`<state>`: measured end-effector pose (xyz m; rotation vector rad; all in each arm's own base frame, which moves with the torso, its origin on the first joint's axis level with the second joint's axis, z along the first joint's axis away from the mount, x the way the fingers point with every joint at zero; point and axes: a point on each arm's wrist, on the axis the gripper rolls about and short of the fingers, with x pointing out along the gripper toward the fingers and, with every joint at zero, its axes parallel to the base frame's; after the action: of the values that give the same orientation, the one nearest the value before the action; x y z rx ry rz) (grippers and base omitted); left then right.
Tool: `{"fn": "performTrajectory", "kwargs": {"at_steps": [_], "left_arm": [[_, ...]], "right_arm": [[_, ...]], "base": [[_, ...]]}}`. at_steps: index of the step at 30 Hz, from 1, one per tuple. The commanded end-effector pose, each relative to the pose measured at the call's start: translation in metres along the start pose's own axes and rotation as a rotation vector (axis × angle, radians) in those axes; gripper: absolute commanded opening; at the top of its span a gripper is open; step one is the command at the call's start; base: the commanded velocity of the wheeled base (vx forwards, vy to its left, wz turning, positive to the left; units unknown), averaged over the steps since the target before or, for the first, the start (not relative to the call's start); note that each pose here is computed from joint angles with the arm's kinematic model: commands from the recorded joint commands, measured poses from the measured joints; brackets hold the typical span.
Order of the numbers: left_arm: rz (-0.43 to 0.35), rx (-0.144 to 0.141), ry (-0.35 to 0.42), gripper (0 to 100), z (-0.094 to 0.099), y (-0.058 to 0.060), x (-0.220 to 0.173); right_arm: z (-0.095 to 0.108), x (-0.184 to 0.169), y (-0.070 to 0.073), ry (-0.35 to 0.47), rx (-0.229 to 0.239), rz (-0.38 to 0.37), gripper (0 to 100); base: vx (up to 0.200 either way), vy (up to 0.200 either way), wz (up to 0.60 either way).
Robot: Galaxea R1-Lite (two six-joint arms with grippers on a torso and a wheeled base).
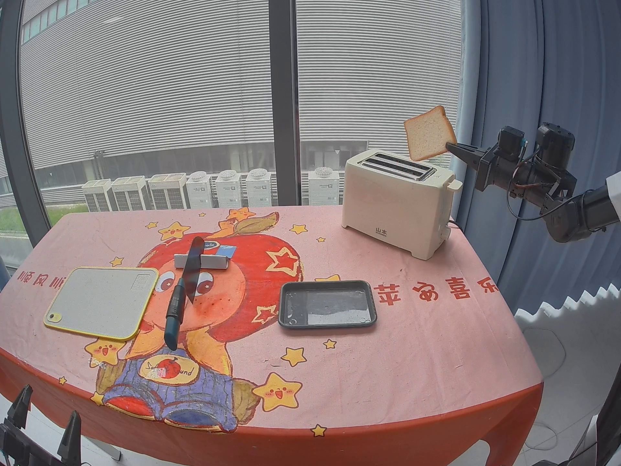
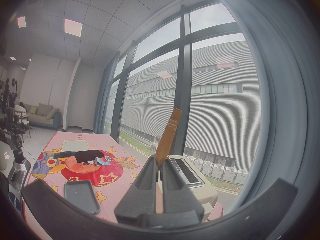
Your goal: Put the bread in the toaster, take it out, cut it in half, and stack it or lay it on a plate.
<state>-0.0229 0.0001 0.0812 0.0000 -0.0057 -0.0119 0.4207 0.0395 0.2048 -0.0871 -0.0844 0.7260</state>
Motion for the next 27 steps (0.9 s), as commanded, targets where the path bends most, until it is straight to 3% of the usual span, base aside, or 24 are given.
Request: {"fn": "performTrajectory", "kwargs": {"at_steps": [1, 15, 27], "left_arm": [[0.0, 0.0, 0.001, 100, -0.005, 0.0, 0.0], [0.0, 0.0, 0.001, 100, -0.005, 0.0, 0.0], [0.0, 0.0, 0.001, 100, -0.005, 0.0, 0.0]], "right_arm": [[-0.011, 0.011, -0.009, 0.011, 0.004, 0.001, 0], [-0.024, 0.023, -0.047, 0.036, -0.108, 0.001, 0], [-0.027, 0.028, -0.045, 0.038, -0.102, 0.037, 0]], "base": [[0.0, 0.0, 0.0], [0.0, 0.0, 0.0], [0.0, 0.0, 0.0]]}}
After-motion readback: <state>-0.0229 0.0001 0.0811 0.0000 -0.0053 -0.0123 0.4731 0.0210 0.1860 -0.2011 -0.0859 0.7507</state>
